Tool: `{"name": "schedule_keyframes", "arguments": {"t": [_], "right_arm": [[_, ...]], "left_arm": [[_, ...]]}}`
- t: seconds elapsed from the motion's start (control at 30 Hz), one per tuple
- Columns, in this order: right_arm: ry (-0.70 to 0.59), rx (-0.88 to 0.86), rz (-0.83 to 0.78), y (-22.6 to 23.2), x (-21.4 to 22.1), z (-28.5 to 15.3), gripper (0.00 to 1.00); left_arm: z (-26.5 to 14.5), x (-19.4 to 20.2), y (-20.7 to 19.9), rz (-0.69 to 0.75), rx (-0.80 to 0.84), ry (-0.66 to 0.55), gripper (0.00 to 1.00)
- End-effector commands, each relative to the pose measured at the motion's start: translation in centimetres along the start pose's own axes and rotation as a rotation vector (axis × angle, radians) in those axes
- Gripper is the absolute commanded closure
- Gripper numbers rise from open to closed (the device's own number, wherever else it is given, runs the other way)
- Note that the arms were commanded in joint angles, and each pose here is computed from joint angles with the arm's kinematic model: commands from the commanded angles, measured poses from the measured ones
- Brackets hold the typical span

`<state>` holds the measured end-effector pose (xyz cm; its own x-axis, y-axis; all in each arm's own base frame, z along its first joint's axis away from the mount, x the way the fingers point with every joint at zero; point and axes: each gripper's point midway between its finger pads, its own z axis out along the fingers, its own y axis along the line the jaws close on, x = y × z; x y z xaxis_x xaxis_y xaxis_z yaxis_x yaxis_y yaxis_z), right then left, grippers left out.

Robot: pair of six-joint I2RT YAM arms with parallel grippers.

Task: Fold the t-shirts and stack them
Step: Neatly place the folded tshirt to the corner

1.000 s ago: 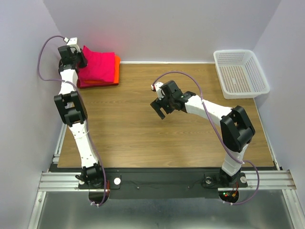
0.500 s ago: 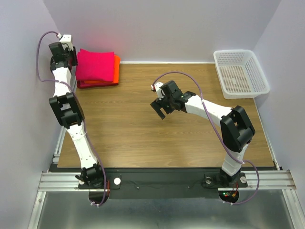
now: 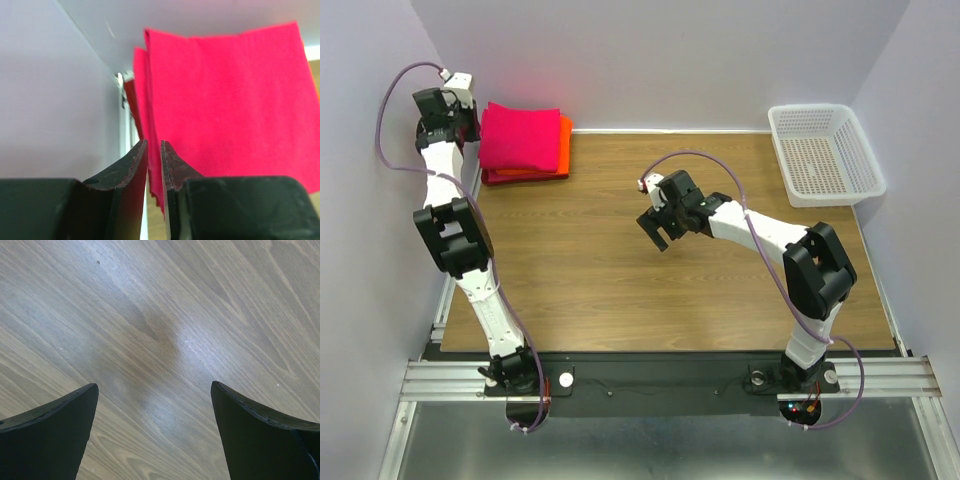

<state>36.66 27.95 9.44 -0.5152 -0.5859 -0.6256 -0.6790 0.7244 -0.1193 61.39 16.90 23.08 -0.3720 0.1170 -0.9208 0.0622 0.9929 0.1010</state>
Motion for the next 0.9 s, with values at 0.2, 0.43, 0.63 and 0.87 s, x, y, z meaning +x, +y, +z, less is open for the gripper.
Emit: {"name": "schedule_keyframes", "arguments": {"t": [0.2,0.43,0.63,0.87], "right_arm": [[-0.030,0.034,0.007,-1.0,-0.2,-1.8,0.00],[-0.031,0.040,0.009,-1.2,-0.2,-1.9,0.00],[-0.034,0.048,0.005,-1.4,-0.3,-2.0,0.00],[-0.041,0.053,0.004,-1.6,-0.4,-2.4,0.00]], "left_arm": [[-0.7,4.4,-1.2,-0.008,0.061,0.108,0.75],[0.3,6.4,3.0,-0.040,-0.158,0.176,0.79],[0.9,6.8,3.3,-0.042,-0.164,0.205,0.79],[-1.9,0.0,4.5,-0.055,-0.235,0.038,0.80]]}}
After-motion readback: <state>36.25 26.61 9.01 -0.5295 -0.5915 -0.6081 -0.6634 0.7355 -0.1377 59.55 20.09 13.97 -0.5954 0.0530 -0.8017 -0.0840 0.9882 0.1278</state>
